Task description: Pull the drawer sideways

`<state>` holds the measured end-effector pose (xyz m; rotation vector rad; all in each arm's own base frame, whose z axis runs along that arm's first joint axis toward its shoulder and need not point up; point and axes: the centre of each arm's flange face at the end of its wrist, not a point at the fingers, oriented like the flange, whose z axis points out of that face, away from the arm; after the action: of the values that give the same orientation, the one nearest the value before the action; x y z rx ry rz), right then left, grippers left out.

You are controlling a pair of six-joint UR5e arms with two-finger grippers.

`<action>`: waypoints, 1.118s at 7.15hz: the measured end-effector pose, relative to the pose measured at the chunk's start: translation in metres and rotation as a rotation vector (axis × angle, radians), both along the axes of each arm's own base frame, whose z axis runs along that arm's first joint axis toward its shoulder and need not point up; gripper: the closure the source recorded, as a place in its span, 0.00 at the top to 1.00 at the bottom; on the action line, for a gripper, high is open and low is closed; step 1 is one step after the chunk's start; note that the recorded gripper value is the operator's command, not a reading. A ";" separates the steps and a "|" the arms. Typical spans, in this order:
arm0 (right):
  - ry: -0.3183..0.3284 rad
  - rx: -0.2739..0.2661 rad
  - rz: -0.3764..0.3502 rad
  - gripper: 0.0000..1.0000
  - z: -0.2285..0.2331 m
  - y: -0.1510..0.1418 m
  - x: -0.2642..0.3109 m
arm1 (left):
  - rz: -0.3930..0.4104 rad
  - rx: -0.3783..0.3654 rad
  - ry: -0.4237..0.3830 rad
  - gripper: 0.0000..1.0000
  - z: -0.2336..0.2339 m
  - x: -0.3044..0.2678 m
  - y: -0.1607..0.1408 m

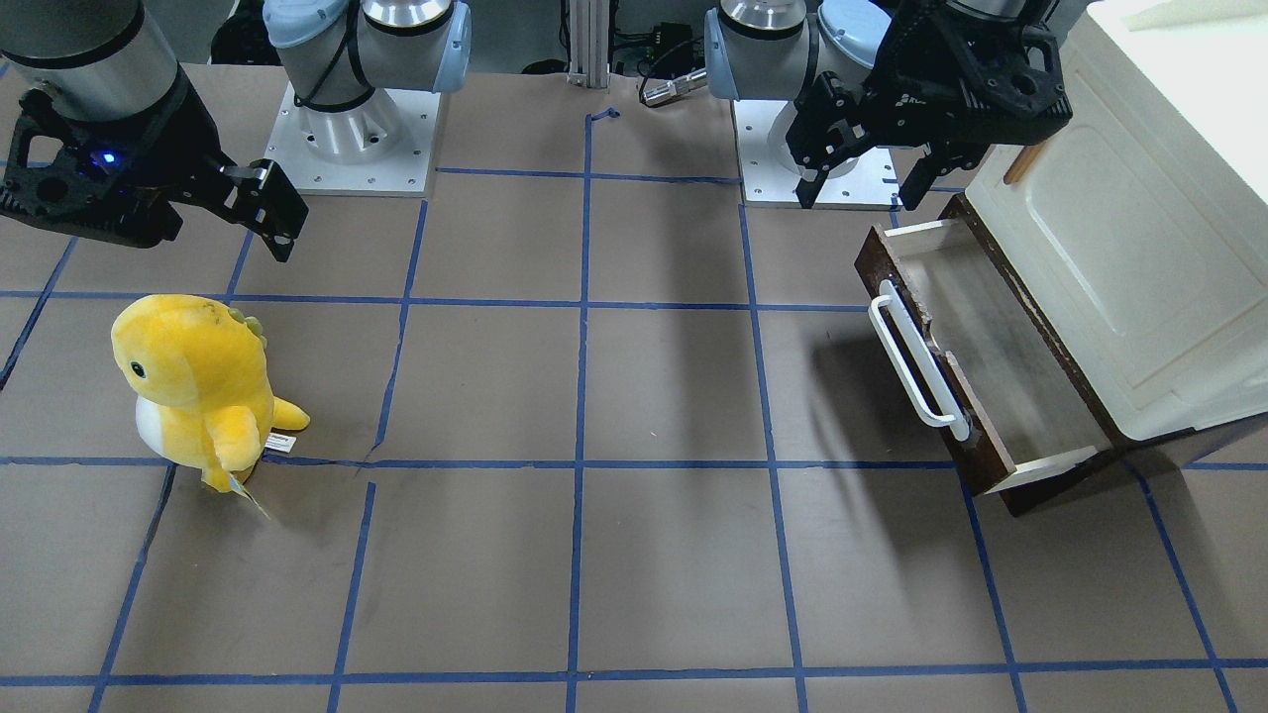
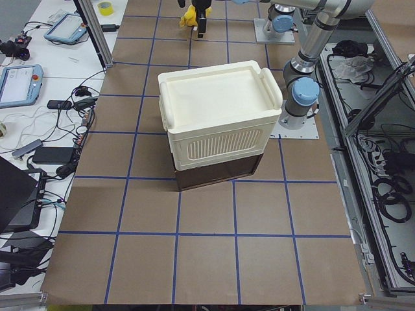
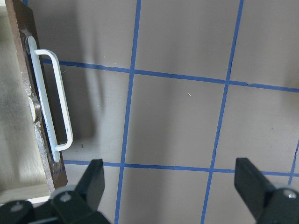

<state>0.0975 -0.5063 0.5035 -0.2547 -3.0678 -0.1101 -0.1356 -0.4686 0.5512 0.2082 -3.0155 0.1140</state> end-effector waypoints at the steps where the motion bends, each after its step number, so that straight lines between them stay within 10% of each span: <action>1: 0.000 0.000 0.000 1.00 0.000 0.000 0.000 | -0.002 0.003 0.001 1.00 -0.001 0.000 0.000; 8: 0.000 0.000 0.000 1.00 0.000 0.000 0.000 | -0.017 0.030 -0.040 1.00 -0.011 -0.003 0.012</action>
<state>0.0974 -0.5063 0.5035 -0.2550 -3.0678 -0.1101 -0.1381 -0.4567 0.5402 0.1848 -3.0598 0.0723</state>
